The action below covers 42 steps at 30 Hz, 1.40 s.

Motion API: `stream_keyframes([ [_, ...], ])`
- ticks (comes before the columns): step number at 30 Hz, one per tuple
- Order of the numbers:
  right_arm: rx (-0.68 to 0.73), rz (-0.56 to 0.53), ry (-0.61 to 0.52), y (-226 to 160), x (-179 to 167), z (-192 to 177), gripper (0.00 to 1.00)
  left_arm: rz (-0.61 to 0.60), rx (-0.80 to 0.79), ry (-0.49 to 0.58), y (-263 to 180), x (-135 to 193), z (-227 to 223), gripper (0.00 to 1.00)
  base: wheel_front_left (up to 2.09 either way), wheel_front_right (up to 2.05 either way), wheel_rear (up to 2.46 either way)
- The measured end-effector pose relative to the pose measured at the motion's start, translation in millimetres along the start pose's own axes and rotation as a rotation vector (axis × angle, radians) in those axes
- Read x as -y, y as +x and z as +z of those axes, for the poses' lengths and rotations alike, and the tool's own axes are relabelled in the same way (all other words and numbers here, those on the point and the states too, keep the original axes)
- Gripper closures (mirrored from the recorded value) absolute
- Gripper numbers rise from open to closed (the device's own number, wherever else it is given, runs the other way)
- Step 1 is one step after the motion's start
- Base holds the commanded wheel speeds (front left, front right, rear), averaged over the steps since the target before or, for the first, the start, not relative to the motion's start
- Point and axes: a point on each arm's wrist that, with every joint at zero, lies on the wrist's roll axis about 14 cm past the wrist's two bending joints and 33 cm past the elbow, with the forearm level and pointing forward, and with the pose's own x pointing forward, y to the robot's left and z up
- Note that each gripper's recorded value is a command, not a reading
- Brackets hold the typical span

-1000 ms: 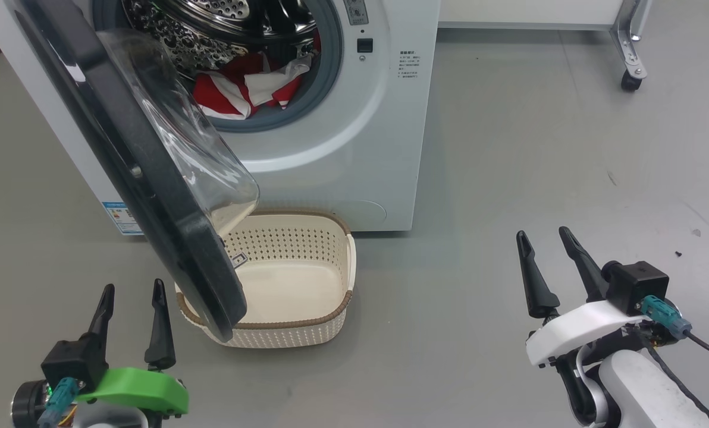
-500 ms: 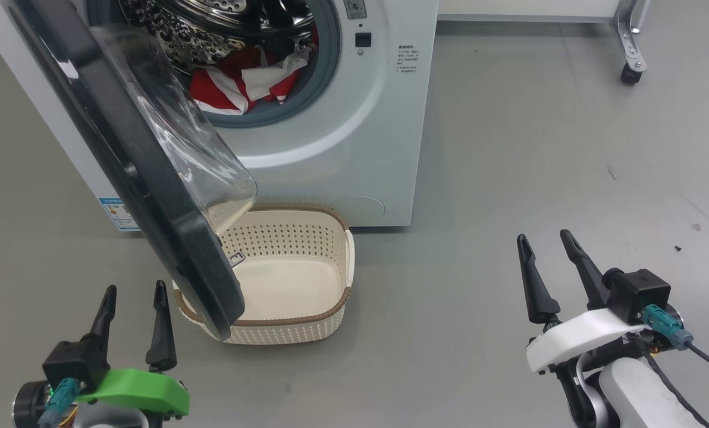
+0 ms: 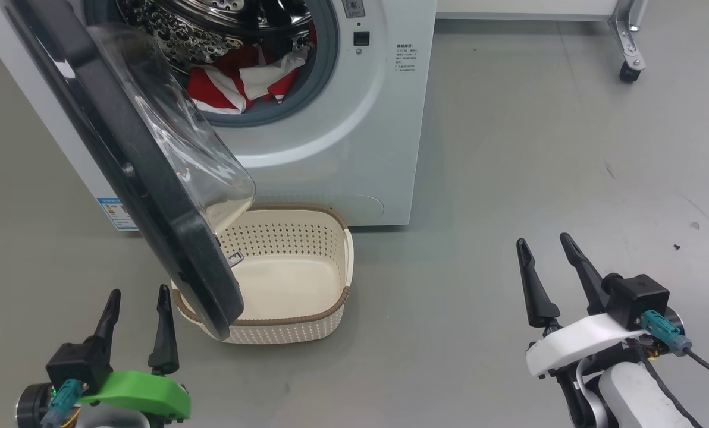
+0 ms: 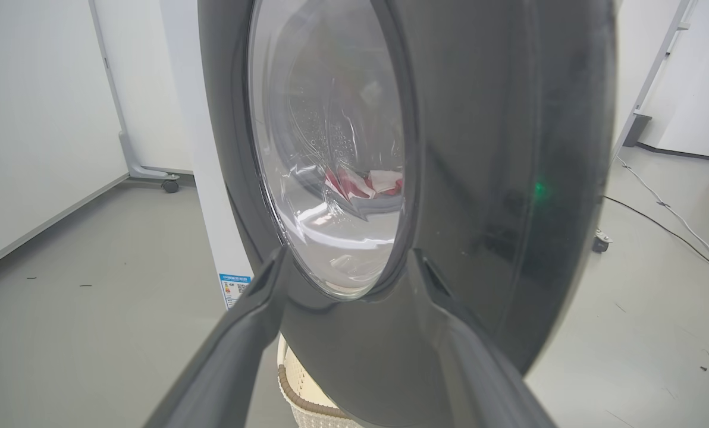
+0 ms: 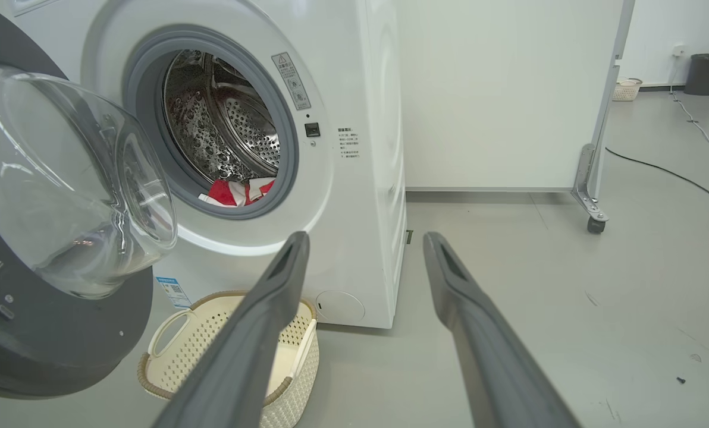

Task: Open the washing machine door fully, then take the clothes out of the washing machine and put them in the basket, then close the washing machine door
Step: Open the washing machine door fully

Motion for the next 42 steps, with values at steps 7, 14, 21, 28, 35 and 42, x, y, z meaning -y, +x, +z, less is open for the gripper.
stream_keyframes([
  [7, 0.009, 0.003, -0.009, 0.0, 0.9, 2.2, 0.0, -0.003, -0.001, -0.001, 0.1, 0.7, -0.4, 0.0, 0.0, 0.0, 0.0],
  [14, 0.007, 0.001, -0.003, -2.9, -0.8, -0.8, 0.0, -0.005, -0.001, -0.002, 0.0, 1.3, -0.4, 0.0, 0.0, 0.0, 0.0],
  [21, 0.016, -0.003, -0.003, -2.3, 0.6, 1.2, 0.0, -0.005, -0.002, -0.002, 0.0, 1.3, -0.6, 0.0, 0.0, 0.0, 0.0],
  [28, 0.006, -0.001, -0.004, -5.0, 1.2, -3.3, 0.0, -0.005, -0.006, -0.002, 0.3, 1.4, -2.1, 0.0, 0.0, 0.0, 0.0],
  [35, 0.012, 0.004, 0.002, -4.7, -0.9, -2.6, 0.0, -0.014, -0.005, -0.004, 0.0, 3.2, -1.7, 0.0, 0.0, 0.0, 0.0],
  [42, 0.015, 0.006, 0.0, -5.5, -1.3, -2.2, 0.0, -0.022, -0.004, -0.004, -0.3, 5.5, -1.4, 0.0, 0.0, 0.0, 0.0],
])
